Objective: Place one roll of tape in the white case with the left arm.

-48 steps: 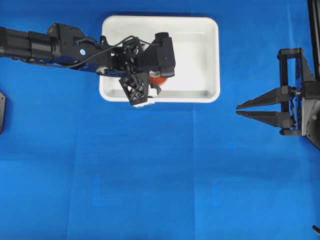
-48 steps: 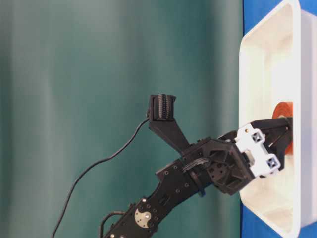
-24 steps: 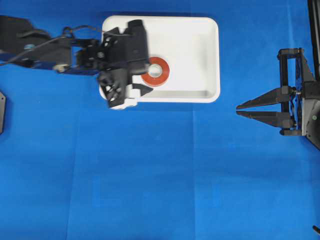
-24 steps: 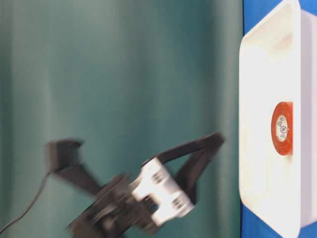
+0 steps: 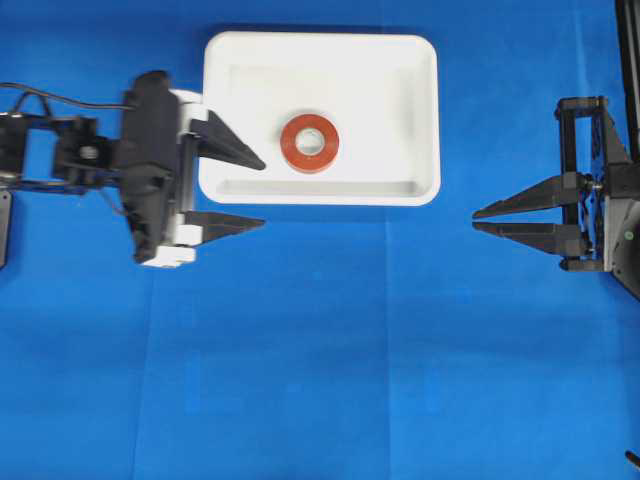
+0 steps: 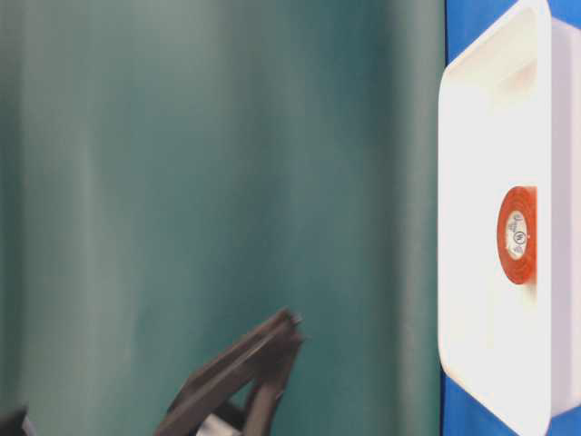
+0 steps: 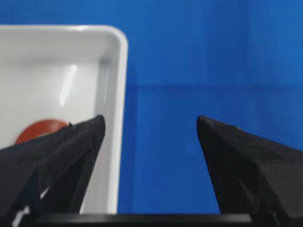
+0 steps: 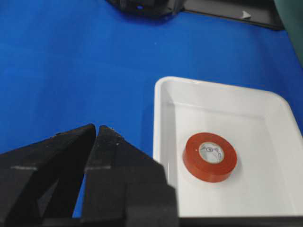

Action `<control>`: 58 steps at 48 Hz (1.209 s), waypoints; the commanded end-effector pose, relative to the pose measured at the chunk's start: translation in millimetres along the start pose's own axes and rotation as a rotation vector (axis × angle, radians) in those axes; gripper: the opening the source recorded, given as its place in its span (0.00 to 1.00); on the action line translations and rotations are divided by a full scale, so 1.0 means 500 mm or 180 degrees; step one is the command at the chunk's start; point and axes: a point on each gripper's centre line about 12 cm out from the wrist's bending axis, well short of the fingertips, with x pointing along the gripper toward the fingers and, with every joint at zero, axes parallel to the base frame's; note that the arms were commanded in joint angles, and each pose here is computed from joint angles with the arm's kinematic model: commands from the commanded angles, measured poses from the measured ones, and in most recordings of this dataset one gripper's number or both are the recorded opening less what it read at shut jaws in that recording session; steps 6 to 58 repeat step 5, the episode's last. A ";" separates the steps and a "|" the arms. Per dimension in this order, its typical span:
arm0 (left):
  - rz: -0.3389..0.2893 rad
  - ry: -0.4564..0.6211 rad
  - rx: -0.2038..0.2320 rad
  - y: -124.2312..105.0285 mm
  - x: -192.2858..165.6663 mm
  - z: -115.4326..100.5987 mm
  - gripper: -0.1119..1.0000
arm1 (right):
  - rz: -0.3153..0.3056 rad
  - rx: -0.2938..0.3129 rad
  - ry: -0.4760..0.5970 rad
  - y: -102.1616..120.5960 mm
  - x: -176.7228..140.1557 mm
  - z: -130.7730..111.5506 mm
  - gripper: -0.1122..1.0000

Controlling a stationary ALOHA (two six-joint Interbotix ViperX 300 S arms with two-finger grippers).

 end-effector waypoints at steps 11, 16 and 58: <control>-0.0093 -0.0481 -0.0052 -0.015 -0.058 0.019 0.77 | -0.0001 0.0010 -0.0078 0.000 0.002 0.014 0.00; -0.0093 -0.0481 -0.0052 -0.015 -0.058 0.019 0.77 | -0.0001 0.0010 -0.0078 0.000 0.002 0.014 0.00; -0.0093 -0.0481 -0.0052 -0.015 -0.058 0.019 0.77 | -0.0001 0.0010 -0.0078 0.000 0.002 0.014 0.00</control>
